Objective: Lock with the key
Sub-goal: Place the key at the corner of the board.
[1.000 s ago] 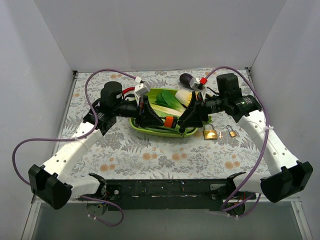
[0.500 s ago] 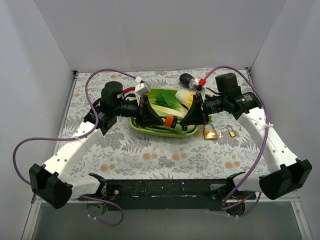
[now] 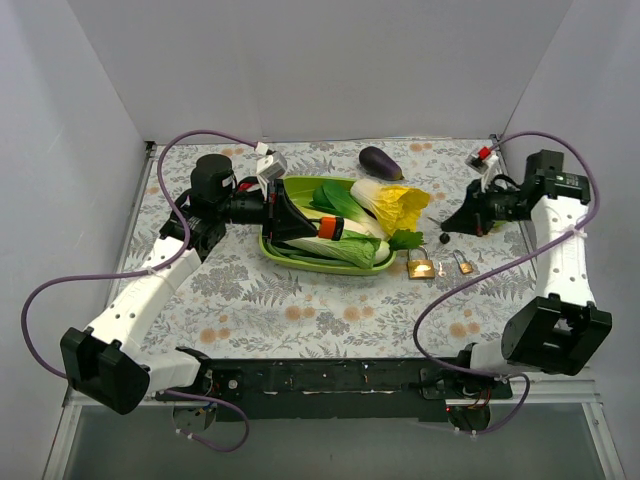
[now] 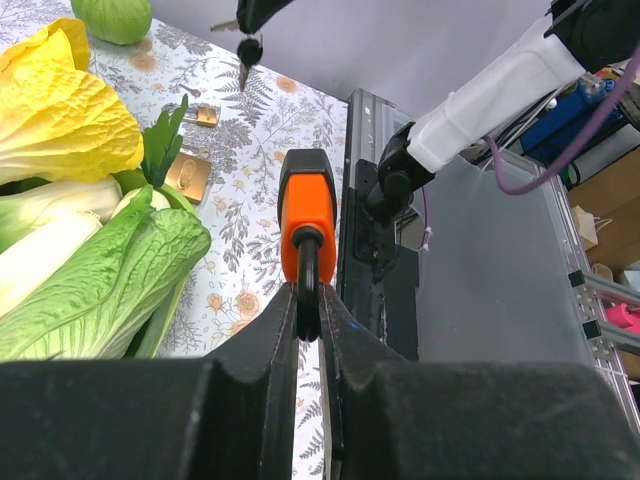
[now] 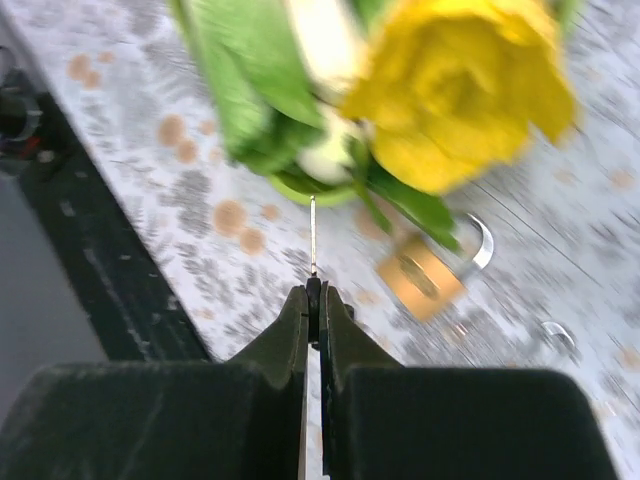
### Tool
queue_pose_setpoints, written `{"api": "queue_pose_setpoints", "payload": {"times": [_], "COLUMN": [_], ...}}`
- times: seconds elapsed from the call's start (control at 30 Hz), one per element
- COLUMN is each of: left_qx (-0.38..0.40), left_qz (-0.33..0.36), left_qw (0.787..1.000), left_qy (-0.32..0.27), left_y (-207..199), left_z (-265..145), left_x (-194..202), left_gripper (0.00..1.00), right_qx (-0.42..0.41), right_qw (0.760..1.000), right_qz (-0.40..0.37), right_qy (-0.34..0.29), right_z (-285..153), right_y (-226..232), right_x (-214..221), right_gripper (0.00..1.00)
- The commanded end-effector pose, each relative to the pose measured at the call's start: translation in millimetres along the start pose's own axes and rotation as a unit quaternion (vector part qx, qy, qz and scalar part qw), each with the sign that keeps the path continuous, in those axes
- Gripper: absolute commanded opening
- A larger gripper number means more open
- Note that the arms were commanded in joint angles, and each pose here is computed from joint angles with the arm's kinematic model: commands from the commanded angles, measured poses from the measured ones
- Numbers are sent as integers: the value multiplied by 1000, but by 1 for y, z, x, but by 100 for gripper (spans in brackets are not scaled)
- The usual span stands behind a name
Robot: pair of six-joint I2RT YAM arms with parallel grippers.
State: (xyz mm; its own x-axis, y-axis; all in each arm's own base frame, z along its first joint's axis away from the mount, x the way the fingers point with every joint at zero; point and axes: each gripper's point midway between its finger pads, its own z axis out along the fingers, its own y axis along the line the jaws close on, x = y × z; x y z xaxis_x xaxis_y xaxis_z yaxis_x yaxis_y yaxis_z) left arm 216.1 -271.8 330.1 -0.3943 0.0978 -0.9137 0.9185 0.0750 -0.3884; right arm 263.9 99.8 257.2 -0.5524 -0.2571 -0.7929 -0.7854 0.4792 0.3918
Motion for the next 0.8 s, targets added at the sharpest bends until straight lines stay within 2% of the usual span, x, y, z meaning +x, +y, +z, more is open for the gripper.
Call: {"api": "queue_pose_setpoints", "payload": {"times": [0.0, 0.13, 0.37, 0.5, 0.77], "left_qx": [17, 13, 12, 10, 7], "left_qz": [36, 36, 27, 23, 3], "left_qw": [999, 999, 1000, 1000, 1000], "left_qy": [-11, -11, -8, -9, -4], "left_y": [-13, -10, -7, -5, 1], "left_z": [-4, -4, -2, -1, 2], "left_x": [-11, -12, -8, -11, -13], "left_gripper": [0, 0, 0, 0, 0], "right_qx": [133, 217, 293, 323, 358], "right_qw": [989, 970, 939, 923, 910], "right_qz": [-24, 9, 75, 83, 110], "right_qy": [55, 110, 162, 191, 179], "right_z": [-55, -98, -147, -156, -146], "right_y": [-44, -79, -97, -111, -138], "right_x": [38, 87, 154, 183, 210], "right_gripper": [1, 1, 1, 1, 1]}}
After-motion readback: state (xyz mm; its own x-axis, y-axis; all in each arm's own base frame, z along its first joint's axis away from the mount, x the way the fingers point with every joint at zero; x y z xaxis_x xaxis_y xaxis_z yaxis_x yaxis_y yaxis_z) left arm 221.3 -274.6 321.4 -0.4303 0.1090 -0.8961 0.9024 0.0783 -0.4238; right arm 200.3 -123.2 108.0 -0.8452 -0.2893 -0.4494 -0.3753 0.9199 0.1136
